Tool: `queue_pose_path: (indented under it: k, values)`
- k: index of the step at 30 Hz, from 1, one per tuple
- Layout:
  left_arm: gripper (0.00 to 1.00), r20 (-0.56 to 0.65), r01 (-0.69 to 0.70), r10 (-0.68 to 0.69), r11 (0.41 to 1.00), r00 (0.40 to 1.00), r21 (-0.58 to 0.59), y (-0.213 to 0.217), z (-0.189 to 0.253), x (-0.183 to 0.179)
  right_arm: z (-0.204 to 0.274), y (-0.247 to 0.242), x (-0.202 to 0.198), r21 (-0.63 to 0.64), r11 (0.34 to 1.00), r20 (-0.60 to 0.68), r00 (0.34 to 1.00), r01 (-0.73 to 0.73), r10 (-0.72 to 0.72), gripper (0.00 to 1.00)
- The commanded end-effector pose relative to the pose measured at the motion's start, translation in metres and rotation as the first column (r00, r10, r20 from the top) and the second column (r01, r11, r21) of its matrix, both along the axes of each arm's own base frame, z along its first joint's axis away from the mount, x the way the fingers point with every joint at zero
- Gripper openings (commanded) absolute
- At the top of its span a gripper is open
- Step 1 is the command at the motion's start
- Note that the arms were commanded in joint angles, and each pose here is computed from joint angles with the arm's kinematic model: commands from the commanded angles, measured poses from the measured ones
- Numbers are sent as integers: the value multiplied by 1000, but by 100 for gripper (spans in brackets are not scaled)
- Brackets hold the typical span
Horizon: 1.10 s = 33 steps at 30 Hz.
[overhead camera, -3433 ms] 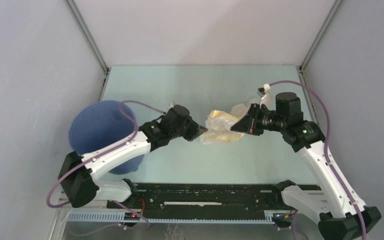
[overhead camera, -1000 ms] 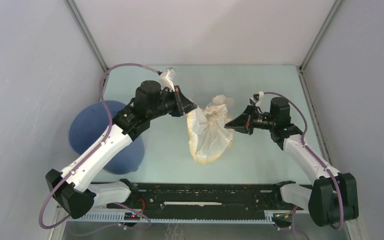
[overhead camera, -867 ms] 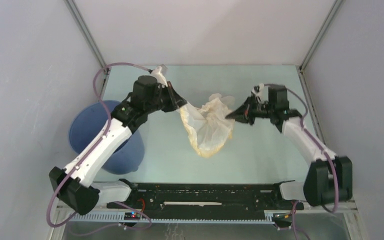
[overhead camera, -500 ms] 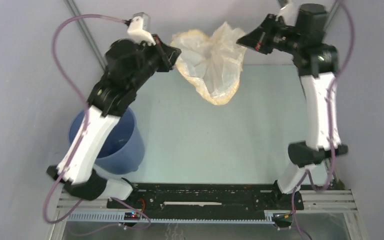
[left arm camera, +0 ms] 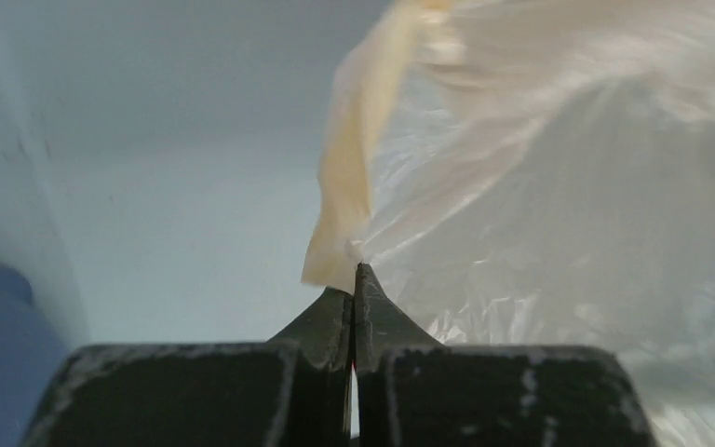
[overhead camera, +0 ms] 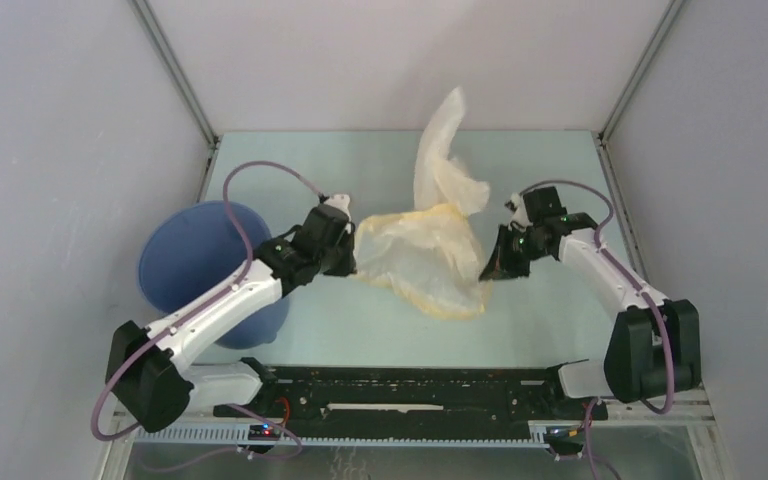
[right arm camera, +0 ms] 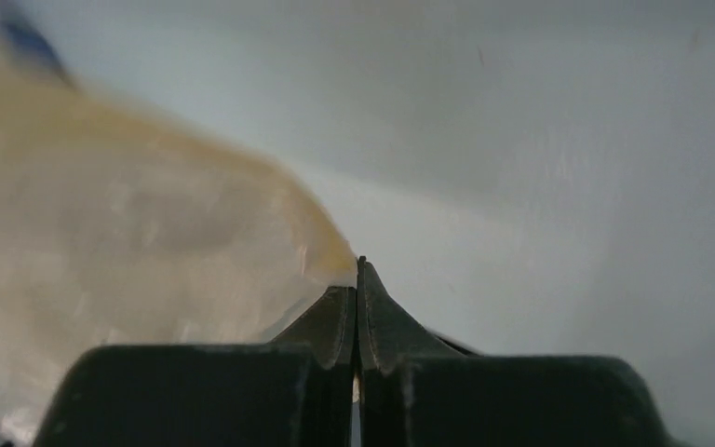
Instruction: Put the trash bags into the trash bin
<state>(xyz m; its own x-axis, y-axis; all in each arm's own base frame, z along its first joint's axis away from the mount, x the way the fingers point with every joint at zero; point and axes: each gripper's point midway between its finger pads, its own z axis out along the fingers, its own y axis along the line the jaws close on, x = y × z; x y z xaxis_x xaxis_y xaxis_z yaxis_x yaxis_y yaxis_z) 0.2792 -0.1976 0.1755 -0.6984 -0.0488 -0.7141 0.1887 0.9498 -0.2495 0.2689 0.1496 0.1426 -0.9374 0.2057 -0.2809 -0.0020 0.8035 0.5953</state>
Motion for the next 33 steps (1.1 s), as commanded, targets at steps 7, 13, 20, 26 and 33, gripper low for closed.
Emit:
queue_pose_path:
  k: [7, 13, 20, 26, 33]
  values:
    - [0, 119, 140, -120, 973, 986, -185, -25, 67, -20, 44, -7, -11, -2, 998, 159, 985, -68, 67, 0]
    - [51, 113, 158, -138, 968, 984, -195, -13, 62, -42, 83, 13, -19, 97, 981, 308, 942, -170, 133, 0]
    - [100, 154, 127, -106, 983, 982, -133, 5, 93, -42, 82, 24, -42, 143, 940, 297, 920, -308, 256, 0]
    - [100, 18, 223, -222, 975, 975, -23, -27, 60, -16, 78, 34, -49, 202, 912, 279, 914, -356, 294, 0]
    - [95, -154, 362, -347, 929, 925, 81, -59, 0, 5, 67, 31, -57, 181, 921, 231, 925, -345, 301, 0]
